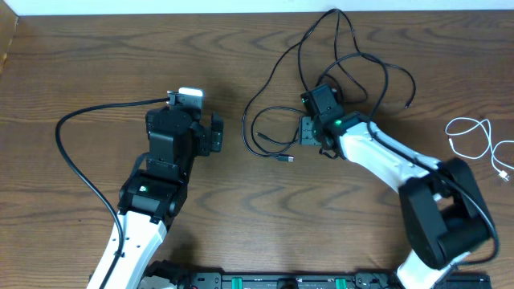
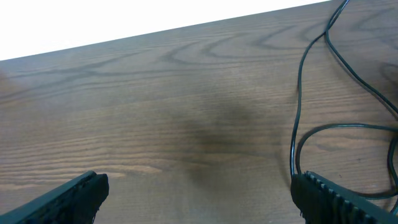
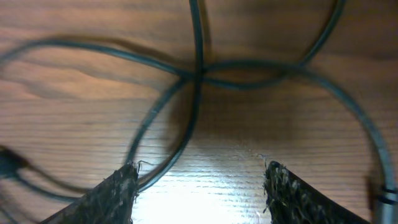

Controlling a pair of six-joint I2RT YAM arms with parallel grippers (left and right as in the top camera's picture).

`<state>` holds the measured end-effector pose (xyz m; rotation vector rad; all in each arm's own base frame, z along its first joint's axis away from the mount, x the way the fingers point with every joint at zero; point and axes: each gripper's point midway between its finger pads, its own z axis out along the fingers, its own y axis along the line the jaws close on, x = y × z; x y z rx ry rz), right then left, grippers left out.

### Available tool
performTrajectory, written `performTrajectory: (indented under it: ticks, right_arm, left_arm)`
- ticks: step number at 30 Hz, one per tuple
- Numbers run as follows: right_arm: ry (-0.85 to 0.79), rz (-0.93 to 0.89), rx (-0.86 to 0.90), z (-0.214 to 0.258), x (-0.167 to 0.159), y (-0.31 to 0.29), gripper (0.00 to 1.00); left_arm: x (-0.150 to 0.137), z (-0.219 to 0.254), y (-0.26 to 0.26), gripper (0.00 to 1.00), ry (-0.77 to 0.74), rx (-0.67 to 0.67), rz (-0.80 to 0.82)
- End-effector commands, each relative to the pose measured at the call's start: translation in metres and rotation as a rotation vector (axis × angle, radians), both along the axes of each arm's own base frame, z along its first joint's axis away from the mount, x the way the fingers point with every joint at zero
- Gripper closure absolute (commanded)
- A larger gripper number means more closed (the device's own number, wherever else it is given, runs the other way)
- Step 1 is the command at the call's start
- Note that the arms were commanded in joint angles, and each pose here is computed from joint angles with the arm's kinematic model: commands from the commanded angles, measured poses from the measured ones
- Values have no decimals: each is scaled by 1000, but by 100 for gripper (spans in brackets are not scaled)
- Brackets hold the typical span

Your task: Untangle cables

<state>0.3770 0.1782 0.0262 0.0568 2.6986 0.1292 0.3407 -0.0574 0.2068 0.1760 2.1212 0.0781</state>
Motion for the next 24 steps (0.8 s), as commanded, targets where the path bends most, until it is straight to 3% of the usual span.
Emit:
performTrajectory:
  ticks: [1,6,14,24]
  right_arm:
    - [30,4,-21,-18,-6,2,38]
    - [-9,18,0,-19,2,13,40]
    - [-52,21,24,-14,11,19,56]
    - [-64,6,-1,-16,14,14,60]
  left_arm:
    - [-1,5,2,1,-13,-14,11]
    - [-1,5,2,2,-13,-14,11]
    - [-1,5,2,2,-13,-14,11]
    - [-1,5,2,2,-13,-14,11]
